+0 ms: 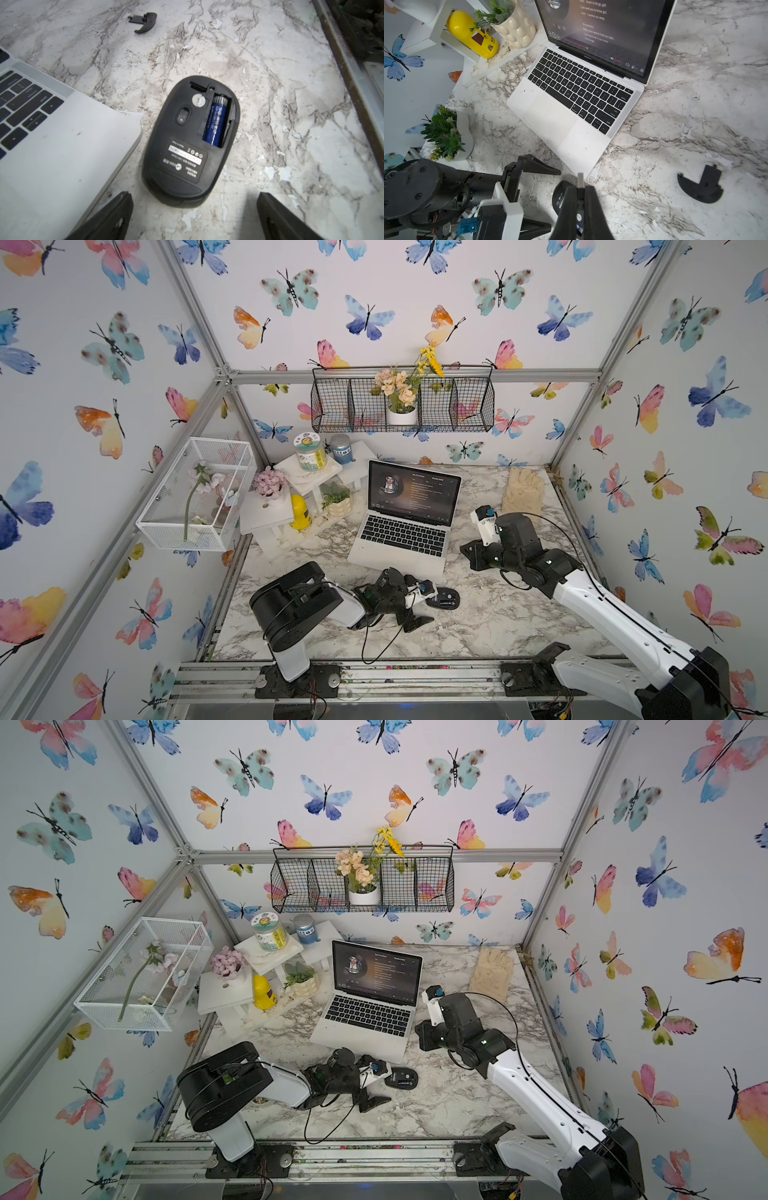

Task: Remove the wireless mouse receiver from the laptop
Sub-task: Pick up the mouse from the center of the board.

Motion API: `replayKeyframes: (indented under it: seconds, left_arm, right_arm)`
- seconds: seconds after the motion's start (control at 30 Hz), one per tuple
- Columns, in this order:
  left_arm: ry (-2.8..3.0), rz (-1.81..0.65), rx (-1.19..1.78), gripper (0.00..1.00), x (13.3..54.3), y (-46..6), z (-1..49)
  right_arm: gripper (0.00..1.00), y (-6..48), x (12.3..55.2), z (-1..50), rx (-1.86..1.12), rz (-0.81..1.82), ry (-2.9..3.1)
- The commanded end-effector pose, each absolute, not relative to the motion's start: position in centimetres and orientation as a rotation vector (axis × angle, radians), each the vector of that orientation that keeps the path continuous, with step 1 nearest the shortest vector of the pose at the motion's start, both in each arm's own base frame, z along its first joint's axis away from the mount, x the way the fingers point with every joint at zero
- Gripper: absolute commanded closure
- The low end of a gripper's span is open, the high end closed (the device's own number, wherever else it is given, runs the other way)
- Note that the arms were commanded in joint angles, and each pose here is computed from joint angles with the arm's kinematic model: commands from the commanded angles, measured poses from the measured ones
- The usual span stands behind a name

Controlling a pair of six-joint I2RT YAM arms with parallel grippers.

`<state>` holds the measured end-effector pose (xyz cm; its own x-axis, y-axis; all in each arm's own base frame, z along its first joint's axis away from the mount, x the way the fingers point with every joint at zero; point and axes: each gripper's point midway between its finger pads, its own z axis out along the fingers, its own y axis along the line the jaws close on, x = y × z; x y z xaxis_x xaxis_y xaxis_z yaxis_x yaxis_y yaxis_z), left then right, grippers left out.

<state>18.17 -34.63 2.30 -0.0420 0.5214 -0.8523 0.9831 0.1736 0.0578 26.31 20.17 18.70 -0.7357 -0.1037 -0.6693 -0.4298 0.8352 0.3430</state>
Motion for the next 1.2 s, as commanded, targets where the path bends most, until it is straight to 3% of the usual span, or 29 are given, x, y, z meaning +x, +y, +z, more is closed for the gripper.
replayKeyframes:
  seconds: [0.0, 0.57, 0.9, 1.17]
  left_arm:
    - [1.564, -0.786, 1.409, 0.01, 18.3, -34.8, 2.9]
    - [1.405, -0.934, 1.559, 0.07, 18.1, -36.6, 1.4]
    - [1.430, -0.962, 1.639, 0.29, 17.1, -36.3, -1.0]
    - [1.438, -0.957, 1.621, 0.34, 17.1, -36.1, -1.1]
  right_arm:
    - [0.98, 20.0, 26.4, 18.9, -0.378, 0.656, 2.317]
    - [0.98, 20.9, 24.1, 15.2, -0.368, 0.792, 2.441]
    - [0.98, 20.5, 23.0, 13.3, -0.327, 0.796, 2.518]
    - [0.98, 17.7, 21.5, 10.0, -0.200, 0.616, 2.723]
